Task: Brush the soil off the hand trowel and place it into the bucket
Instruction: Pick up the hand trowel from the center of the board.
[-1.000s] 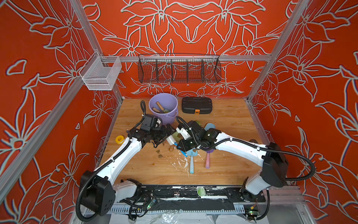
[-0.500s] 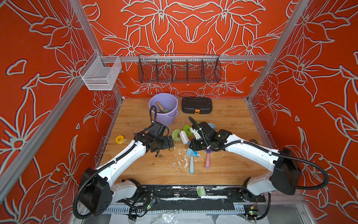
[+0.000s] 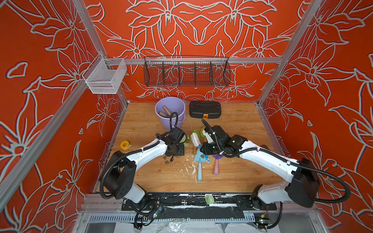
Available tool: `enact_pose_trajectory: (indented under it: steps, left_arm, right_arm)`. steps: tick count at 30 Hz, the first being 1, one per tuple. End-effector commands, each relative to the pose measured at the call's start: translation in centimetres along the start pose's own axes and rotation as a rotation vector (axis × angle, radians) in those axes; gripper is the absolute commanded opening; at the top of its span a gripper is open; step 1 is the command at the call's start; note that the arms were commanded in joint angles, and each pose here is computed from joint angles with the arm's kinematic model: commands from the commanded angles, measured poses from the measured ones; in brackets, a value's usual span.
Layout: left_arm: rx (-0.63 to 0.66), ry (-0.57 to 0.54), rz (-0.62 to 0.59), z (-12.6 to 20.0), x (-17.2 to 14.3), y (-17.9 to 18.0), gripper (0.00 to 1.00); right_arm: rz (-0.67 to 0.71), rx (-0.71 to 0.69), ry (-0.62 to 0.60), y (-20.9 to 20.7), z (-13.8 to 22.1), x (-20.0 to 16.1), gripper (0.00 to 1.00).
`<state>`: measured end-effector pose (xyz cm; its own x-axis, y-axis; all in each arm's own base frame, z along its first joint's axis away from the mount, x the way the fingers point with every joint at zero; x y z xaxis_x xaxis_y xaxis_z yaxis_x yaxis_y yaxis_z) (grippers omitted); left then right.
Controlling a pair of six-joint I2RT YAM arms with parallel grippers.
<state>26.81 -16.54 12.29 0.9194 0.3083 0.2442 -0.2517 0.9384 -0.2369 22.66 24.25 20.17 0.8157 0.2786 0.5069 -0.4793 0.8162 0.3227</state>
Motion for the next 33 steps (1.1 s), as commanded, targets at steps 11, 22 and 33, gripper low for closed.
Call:
enact_pose_trajectory:
  steps: [11,22,33]
  left_arm:
    - [0.046,0.0,-0.033,-3.6,1.0,-1.0,0.43]
    - [0.053,0.017,-0.042,-4.5,1.4,-1.6,0.27]
    - [0.041,0.037,-0.09,0.6,0.4,-0.6,0.0]
  right_arm:
    - [-0.023,0.0,-0.051,-0.3,0.7,0.4,0.0]
    - [-0.022,0.006,-0.055,-0.3,0.6,0.5,0.0]
    - [-0.001,0.021,-0.023,0.0,0.3,0.7,0.0]
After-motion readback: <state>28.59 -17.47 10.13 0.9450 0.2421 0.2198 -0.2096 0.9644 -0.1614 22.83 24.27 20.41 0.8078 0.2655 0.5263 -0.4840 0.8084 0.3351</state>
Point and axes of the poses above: each gripper's point midway between its finger pads, its own z axis back along the fingers, its own y axis along the line the jaws close on, x = y × z, the point moved 6 cm from there along z, back along the fingers, and after that the axes turned 13 degrees about z, right-handed, at the moved point
